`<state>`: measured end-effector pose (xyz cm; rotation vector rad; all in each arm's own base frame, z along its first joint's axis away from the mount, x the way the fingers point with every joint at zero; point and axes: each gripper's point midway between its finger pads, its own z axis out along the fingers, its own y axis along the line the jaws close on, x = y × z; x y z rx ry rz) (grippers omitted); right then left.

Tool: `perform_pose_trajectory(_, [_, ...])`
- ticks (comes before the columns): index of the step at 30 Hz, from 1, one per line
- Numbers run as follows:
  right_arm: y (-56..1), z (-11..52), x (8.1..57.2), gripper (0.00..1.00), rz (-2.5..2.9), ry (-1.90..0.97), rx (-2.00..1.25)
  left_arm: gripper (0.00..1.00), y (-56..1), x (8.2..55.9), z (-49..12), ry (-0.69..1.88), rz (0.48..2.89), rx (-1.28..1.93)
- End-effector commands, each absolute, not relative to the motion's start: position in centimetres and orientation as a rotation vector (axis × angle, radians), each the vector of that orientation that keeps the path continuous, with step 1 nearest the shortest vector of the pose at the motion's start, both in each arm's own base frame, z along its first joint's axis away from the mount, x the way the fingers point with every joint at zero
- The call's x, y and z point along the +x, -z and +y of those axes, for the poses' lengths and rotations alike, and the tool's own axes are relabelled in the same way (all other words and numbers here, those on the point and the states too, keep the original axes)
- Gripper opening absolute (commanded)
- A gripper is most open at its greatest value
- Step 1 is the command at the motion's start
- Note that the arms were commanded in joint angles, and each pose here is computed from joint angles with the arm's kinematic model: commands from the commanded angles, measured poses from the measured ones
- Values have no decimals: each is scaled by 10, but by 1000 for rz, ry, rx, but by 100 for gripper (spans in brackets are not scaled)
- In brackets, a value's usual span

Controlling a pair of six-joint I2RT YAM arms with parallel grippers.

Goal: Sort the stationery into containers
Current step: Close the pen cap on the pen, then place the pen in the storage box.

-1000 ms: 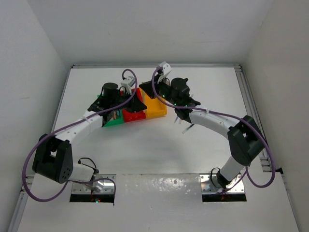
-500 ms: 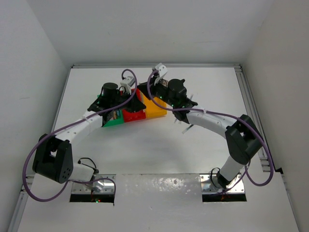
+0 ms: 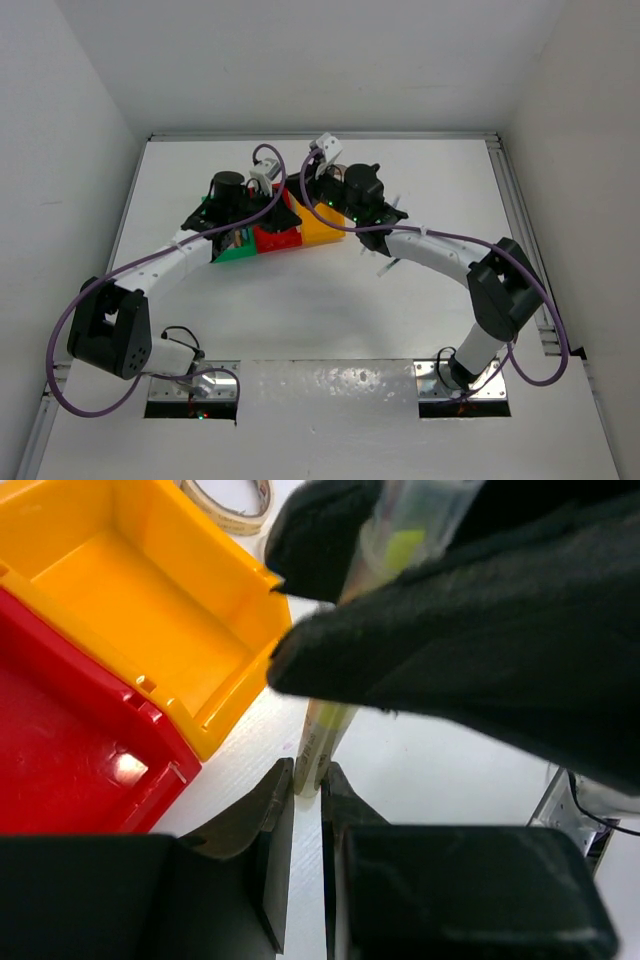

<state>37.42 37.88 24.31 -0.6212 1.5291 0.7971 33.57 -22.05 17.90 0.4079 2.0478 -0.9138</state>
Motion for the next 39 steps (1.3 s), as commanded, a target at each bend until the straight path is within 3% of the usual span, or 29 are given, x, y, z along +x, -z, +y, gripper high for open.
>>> perform_pose_trajectory(1, [-82,359,293,15,2125,-804,-898,0,-355,383,-197,767,1396,385])
perform_pose_trajectory(7, [-101,368,301,28,2081,-826,-893,0,-345,378,-198,776,1422,392])
perform_pose_trajectory(17, [-133,379,315,26,2002,-888,-820,0,-324,366,-211,837,1481,408])
perform_pose_trajectory(21, [-153,388,326,20,1971,-982,-748,0,-319,360,-220,856,1486,427])
perform_pose_trajectory(27, [-156,392,334,0,1960,-1006,-725,0,-316,357,-226,856,1485,439])
perform_pose_trajectory(32, [-157,388,337,0,1961,-995,-704,0,-318,357,-227,854,1473,440])
perform_pose_trajectory(33, [-159,387,339,0,1967,-997,-682,7,-316,356,-228,862,1477,441])
perform_pose_trajectory(34, [-160,382,345,0,1976,-987,-651,28,-314,355,-228,873,1484,433])
perform_pose_trajectory(35, [-161,377,354,0,1993,-962,-613,89,-311,352,-230,886,1490,443])
perform_pose_trajectory(36, [-161,372,361,0,2016,-942,-577,99,-309,350,-230,890,1497,449])
perform_pose_trajectory(39, [-150,345,388,0,2106,-797,-481,100,-298,347,-226,870,1537,454])
